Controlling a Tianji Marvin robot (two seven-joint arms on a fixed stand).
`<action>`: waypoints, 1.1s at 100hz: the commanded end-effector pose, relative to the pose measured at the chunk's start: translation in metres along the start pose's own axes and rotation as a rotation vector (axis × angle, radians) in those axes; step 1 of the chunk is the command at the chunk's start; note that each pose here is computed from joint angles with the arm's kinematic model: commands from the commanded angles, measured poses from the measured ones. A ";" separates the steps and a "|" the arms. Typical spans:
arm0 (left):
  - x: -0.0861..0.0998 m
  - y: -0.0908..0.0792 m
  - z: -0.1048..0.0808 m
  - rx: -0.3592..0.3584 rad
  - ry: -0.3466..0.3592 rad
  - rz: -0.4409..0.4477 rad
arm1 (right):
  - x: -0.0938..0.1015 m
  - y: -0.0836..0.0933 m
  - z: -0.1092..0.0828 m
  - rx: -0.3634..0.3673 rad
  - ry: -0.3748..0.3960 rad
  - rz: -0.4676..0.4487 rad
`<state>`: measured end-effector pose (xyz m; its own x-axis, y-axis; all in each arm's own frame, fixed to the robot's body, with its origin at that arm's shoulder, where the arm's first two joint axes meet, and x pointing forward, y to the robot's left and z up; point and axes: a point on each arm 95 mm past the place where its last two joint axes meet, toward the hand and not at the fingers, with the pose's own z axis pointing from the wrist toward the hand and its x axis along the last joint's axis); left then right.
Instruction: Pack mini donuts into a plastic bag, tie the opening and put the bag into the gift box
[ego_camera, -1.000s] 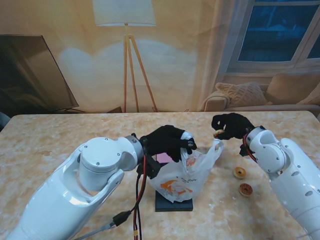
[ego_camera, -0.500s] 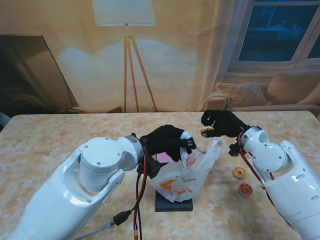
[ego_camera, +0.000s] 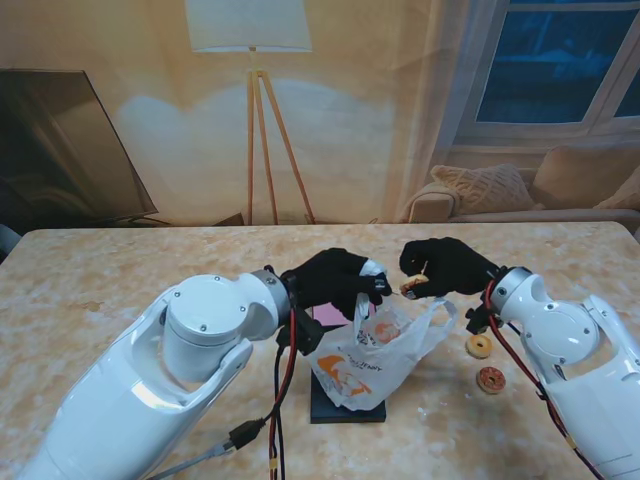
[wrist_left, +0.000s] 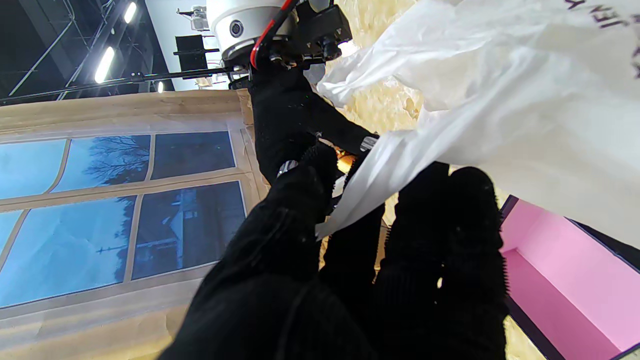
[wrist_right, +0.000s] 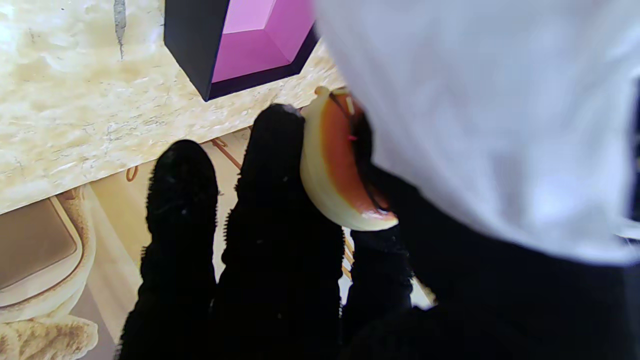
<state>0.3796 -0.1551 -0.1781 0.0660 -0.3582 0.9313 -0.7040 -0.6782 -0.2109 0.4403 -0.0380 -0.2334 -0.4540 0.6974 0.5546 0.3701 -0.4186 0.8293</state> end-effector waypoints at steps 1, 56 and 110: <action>0.003 0.003 0.000 -0.013 0.005 0.004 | 0.004 -0.003 -0.003 0.014 0.012 0.011; 0.003 0.001 0.005 0.015 -0.013 0.013 | 0.012 -0.005 -0.013 0.108 0.052 0.088; 0.003 0.002 0.005 0.012 -0.005 0.008 | 0.036 -0.029 0.004 0.185 0.113 0.036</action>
<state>0.3844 -0.1584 -0.1795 0.0691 -0.3770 0.9236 -0.6836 -0.6922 -0.2313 0.4201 -0.0050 -0.2351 -0.5163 0.6133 0.5978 0.5028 -0.3480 0.7912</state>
